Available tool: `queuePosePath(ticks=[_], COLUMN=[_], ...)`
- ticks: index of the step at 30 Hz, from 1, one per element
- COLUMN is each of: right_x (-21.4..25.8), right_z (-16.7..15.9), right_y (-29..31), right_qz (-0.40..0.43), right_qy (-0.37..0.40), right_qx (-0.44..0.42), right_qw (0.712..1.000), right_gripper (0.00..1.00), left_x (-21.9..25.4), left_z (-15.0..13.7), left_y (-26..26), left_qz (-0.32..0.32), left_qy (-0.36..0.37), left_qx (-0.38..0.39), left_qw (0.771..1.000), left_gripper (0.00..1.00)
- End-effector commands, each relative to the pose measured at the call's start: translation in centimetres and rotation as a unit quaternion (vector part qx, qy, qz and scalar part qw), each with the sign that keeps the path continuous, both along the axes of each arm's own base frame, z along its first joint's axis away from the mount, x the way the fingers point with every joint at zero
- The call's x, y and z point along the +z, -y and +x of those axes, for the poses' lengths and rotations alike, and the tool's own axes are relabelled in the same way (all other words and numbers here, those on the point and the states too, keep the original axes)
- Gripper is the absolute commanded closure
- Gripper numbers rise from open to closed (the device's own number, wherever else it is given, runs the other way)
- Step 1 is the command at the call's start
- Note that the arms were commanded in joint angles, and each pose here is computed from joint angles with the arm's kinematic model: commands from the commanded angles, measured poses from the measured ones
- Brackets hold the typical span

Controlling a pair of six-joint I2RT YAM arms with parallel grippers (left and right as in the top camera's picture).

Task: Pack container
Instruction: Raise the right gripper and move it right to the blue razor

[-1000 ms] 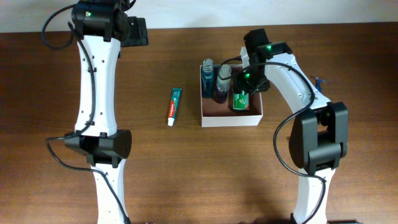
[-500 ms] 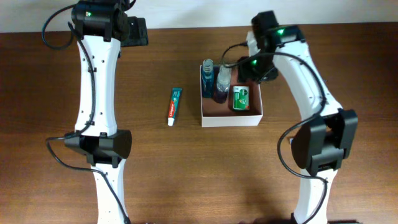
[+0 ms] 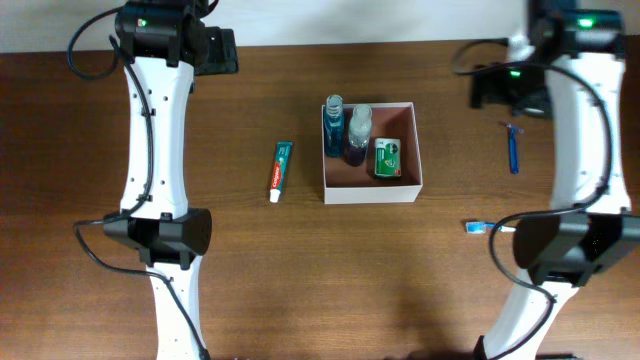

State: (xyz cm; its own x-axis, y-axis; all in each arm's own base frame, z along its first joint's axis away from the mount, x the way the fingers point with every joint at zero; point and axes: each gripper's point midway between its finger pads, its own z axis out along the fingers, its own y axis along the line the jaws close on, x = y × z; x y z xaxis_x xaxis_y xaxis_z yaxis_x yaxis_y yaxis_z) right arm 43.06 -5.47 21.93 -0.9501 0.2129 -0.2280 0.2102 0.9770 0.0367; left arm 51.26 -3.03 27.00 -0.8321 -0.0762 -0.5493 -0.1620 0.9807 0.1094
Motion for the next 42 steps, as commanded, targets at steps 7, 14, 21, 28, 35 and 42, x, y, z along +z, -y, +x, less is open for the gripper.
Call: queuePosePath(ticks=[7, 14, 21, 28, 35, 42], right_x=[-0.3, -4.0, -7.6, -12.3, -15.5, -17.0], right_z=[-2.7, -3.1, -1.5, -0.7, 0.0, 0.7], right_y=[7.0, 9.5, 10.1, 9.7, 9.6, 9.7], right_qz=[-0.010, -0.008, -0.012, 0.001, 0.003, 0.000], right_qy=[-0.024, -0.056, -0.045, -0.038, -0.019, 0.001], right_qx=[-0.078, -0.070, -0.034, -0.007, 0.012, 0.012], right_qw=[0.997, 0.996, 0.998, 0.999, 1.000, 1.000], right_gripper=[0.01, 0.01, 0.01, 0.00, 0.03, 0.03], left_x=[0.9, 0.9, 0.9, 0.9, 0.9, 0.9], left_z=[-0.2, -0.2, -0.2, -0.2, -0.2, -0.2], left_y=[-0.1, -0.1, -0.1, -0.1, -0.1, -0.1], left_qz=[-0.007, -0.007, -0.007, -0.007, -0.007, -0.007], left_qy=[0.011, 0.011, 0.011, 0.011, 0.011, 0.011], left_qx=[0.003, 0.003, 0.003, 0.003, 0.003, 0.003], left_qw=[1.000, 1.000, 1.000, 1.000, 1.000, 1.000], left_gripper=[0.01, 0.01, 0.01, 0.01, 0.01, 0.01])
